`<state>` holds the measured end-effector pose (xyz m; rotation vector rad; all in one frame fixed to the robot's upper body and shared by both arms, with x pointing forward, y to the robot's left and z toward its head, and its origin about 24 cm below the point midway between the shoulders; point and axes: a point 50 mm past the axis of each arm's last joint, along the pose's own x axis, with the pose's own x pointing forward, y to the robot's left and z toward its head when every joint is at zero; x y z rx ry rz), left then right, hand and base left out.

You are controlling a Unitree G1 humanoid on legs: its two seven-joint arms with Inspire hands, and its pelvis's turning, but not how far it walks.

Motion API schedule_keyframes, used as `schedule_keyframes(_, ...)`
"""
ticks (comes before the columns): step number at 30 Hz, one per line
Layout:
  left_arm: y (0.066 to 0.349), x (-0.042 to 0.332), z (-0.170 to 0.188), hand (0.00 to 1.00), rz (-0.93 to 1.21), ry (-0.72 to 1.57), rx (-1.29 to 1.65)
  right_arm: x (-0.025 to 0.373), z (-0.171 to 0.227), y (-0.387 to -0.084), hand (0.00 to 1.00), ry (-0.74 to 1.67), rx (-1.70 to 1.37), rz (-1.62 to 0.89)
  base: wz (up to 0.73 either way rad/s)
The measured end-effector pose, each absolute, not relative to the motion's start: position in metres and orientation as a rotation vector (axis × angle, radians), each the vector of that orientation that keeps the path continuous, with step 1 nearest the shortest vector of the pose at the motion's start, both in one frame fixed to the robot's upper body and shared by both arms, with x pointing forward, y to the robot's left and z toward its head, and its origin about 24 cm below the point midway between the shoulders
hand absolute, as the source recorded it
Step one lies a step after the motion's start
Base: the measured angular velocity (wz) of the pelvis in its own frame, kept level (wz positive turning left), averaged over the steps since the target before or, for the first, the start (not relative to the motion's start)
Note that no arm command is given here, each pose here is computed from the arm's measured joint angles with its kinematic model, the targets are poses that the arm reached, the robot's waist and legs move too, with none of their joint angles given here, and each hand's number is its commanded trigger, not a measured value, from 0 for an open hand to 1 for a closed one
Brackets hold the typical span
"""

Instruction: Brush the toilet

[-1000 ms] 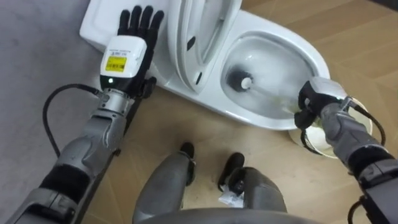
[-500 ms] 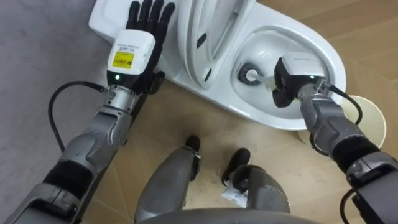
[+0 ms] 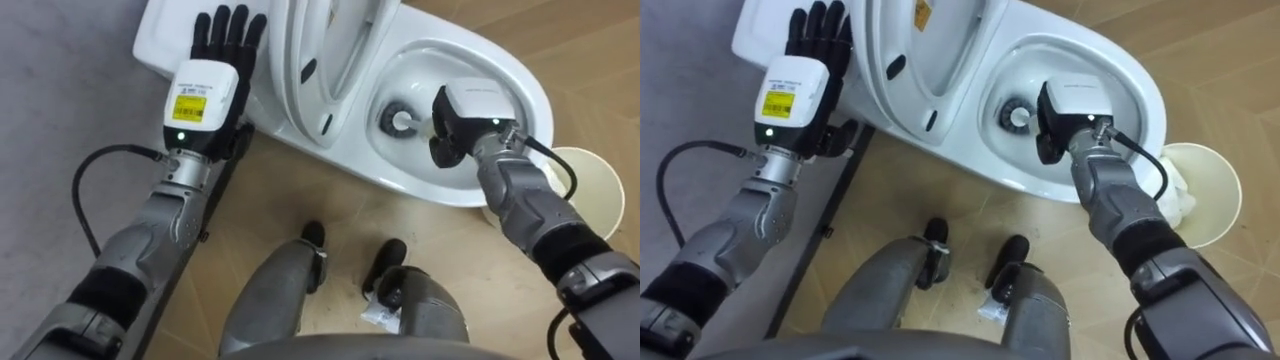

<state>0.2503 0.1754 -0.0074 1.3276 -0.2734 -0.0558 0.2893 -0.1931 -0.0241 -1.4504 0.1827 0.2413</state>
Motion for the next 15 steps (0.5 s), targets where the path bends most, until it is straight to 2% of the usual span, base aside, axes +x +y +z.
schedule_keyframes(8, 0.182, 0.247, -0.01, 0.0, -0.026, -0.231, 1.338, 0.302, 0.019, -0.16, 1.0, -0.052, -1.35, 0.203, -0.06)
schedule_keyframes(15, 0.192, 0.24, -0.013, 0.0, 0.009, -0.196, 1.352, 0.3, 0.04, -0.141, 1.0, -0.155, -1.303, 0.218, -0.08)
